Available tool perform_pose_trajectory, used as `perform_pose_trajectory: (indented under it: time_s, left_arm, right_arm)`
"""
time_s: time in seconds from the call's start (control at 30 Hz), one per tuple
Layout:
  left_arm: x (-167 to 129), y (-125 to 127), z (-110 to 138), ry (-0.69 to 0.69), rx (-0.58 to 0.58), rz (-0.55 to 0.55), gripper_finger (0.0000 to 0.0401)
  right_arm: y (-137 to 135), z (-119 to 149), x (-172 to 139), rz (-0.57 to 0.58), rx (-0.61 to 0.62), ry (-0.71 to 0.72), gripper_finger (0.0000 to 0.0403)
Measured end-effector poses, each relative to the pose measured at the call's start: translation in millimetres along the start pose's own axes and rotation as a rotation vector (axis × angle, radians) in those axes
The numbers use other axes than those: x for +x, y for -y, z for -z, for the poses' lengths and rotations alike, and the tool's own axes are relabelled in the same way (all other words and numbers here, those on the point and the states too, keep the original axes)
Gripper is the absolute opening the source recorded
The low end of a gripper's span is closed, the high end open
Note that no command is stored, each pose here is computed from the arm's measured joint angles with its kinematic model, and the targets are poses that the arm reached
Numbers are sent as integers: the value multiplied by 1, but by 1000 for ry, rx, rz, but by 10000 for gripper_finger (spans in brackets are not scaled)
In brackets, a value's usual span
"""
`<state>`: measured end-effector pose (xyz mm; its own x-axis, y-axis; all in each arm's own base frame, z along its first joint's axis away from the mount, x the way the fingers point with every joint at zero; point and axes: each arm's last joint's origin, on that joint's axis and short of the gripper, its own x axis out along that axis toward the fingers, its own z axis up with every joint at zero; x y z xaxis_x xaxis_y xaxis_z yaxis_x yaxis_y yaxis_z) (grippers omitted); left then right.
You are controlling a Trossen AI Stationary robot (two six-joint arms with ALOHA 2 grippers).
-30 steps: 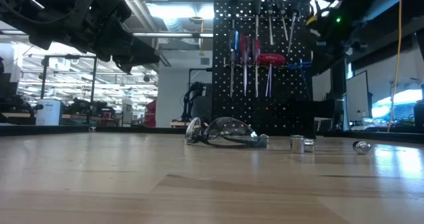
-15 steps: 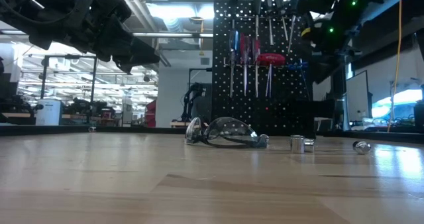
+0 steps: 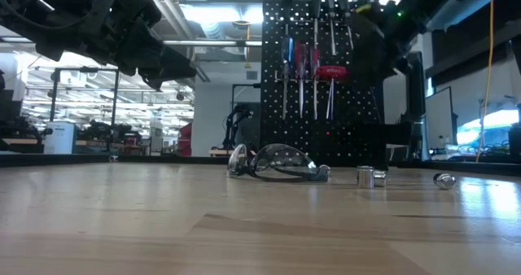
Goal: Hang tools onto peg board
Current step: Put the silver socket in the black bin on the peg board
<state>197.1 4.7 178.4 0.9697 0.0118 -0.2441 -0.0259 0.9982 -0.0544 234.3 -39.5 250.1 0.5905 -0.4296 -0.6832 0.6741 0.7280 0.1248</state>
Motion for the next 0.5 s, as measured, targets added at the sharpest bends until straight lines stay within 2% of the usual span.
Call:
perform_pose_trajectory:
  time_s: [0.1,0.3,0.5]
  left_arm:
    - [0,0,0,-1,0,0,159]
    - [0,0,0,0,-1,0,159]
    - [0,0,0,-1,0,0,159]
  right_arm:
    - [-14,3,5,-45,-17,17,198]
    - [-29,15,31,-43,-41,-44,198]
    - [-39,28,61,-71,89,-136,198]
